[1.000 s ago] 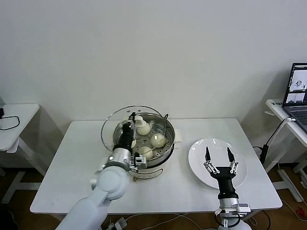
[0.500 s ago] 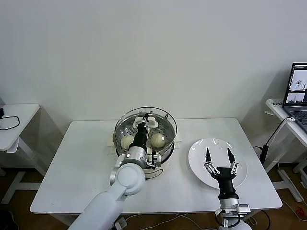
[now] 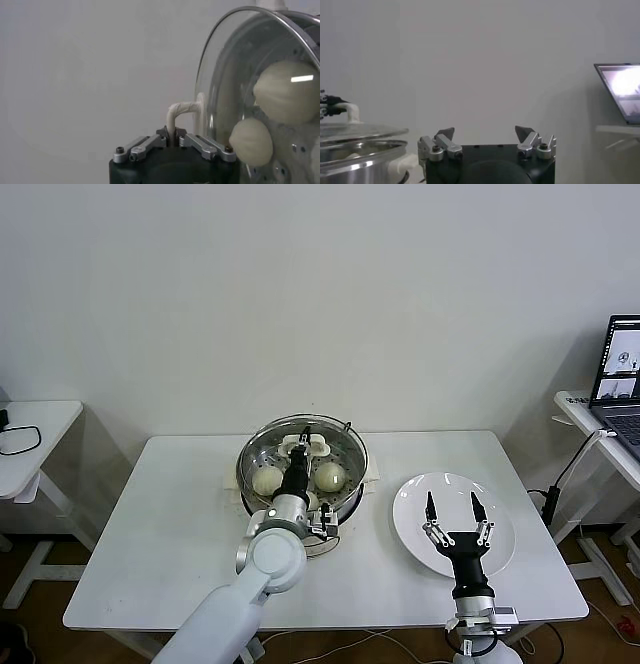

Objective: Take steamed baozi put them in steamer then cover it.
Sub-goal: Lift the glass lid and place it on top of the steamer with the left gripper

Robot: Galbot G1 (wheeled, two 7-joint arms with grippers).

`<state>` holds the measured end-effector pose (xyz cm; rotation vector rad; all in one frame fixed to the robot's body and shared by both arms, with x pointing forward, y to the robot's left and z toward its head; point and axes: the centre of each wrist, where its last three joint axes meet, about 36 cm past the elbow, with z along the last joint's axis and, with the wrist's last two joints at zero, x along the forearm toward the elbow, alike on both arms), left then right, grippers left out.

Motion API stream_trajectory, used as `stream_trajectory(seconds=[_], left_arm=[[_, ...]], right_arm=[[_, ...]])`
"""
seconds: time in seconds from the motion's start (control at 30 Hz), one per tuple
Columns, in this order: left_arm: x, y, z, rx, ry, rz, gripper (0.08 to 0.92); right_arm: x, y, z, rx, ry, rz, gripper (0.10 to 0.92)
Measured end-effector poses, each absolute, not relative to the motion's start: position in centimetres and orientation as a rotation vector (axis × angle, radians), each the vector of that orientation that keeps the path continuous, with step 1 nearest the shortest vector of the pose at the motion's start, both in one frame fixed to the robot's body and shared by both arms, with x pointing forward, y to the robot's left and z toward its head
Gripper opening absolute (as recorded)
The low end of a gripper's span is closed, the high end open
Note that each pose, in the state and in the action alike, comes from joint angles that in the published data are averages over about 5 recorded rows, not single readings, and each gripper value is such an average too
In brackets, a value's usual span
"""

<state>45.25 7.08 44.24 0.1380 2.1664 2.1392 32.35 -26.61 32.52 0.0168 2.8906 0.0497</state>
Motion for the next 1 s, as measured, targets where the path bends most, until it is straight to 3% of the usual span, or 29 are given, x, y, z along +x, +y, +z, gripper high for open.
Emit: stream_trajectory(seconds=[1.0], left_arm=[[45.3, 7.3, 42.6, 0.147, 2.162, 2.158, 0.190]], right_arm=[[32.3, -26.1, 32.5, -0.015, 2.891, 0.043, 0.823]])
